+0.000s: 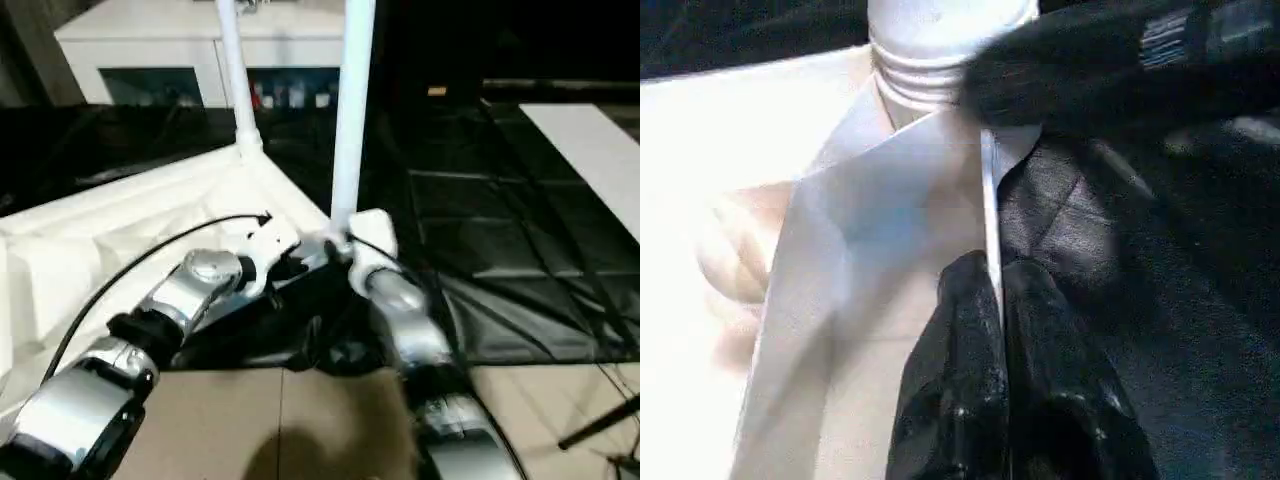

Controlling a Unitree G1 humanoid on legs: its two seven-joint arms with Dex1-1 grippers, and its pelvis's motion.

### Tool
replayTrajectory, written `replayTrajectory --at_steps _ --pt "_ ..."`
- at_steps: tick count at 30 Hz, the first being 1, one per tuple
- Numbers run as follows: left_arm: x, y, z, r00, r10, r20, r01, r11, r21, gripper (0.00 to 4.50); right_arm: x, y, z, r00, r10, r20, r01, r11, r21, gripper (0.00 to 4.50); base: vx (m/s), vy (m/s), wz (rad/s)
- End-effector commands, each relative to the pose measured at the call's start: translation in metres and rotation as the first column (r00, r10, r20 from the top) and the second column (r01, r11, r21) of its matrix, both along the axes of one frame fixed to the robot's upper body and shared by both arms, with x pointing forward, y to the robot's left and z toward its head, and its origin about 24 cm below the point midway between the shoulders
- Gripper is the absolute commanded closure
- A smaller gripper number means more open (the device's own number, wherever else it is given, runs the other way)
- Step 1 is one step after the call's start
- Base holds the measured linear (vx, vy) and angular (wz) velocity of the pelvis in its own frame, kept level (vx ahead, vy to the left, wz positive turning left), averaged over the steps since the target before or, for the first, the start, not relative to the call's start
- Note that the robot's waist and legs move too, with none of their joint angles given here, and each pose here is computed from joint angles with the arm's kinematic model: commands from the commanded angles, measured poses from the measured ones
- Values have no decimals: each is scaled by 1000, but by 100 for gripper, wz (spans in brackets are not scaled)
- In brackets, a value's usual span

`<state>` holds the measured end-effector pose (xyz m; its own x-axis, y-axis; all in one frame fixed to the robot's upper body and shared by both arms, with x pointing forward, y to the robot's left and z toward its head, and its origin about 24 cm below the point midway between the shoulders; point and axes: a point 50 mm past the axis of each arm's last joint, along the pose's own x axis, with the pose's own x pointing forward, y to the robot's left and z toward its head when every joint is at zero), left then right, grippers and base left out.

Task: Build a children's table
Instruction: Rotate leg to tighten

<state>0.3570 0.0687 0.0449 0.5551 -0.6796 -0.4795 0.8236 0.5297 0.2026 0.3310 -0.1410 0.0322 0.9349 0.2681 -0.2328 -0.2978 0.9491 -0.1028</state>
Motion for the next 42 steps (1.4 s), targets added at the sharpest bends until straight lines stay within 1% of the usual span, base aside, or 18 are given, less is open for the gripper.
replayTrajectory --at_steps 1,3,4,7,9,13,17,19,20,22,23,25,28,32,35,37,38,42 --pt "2 -3 9 993 -34 110 39 998 -43 450 -7 -8 4 1000 18 13 -18 1000 -6 43 0 0 0" --pt "2 -6 13 989 -67 131 75 996 -55 450 -12 -11 3 1000 26 16 -26 1000 -14 43 0 0 0" --pt "3 -6 14 990 -68 126 76 995 -65 406 -15 -11 3 999 36 16 -36 999 -16 34 0 0 0" --pt "6 -2 20 996 -49 74 57 991 -119 387 -22 -8 4 997 76 17 -76 997 1 34 0 0 0" --pt "5 3 19 997 -67 50 72 991 -116 356 -24 -5 6 995 101 12 -101 995 7 34 0 0 0" --pt "0 25 19 995 -78 -61 71 991 -109 326 -25 6 11 976 219 12 -218 976 -13 34 0 0 0" --pt "-7 43 23 991 -43 -129 32 996 -84 293 -26 12 12 957 290 1 -290 957 -10 34 0 0 0" --pt "-23 79 33 982 38 -184 -39 999 -1 270 -29 19 14 927 374 -9 -374 927 14 34 0 0 0" --pt "-23 79 33 982 38 -184 -39 999 -1 270 -29 19 14 927 374 -9 -374 927 14 34 0 0 0" --pt "-37 101 37 978 84 -191 -73 995 60 248 -31 24 18 904 427 -1 -427 903 47 34 0 0 0" --pt "-37 101 37 978 84 -191 -73 995 60 248 -31 24 18 904 427 -1 -427 903 47 34 0 0 0" --pt "-52 112 50 979 98 -178 -94 995 32 228 -33 32 26 863 505 25 -504 855 122 34 0 0 0" --pt "-63 111 61 985 65 -161 -67 998 -11 216 -33 37 30 834 550 41 -550 823 139 34 0 0 0" --pt "-87 108 75 973 6 -229 -25 997 -79 180 -18 44 35 837 545 54 -547 829 111 34 0 0 0" --pt "-94 109 75 967 -17 -255 -3 997 -78 151 -10 46 39 849 525 62 -529 843 95 34 0 0 0" --pt "-102 110 71 956 -38 -292 18 997 -69 137 -1 48 43 860 505 71 -509 856 88 34 0 0 0" --pt "-110 113 61 940 -33 -340 25 999 -28 129 10 52 50 873 479 87 -485 871 80 34 0 0 0" --pt "-115 122 48 925 49 -376 -30 998 57 95 22 56 57 879 467 100 -475 877 79 34 0 0 0"
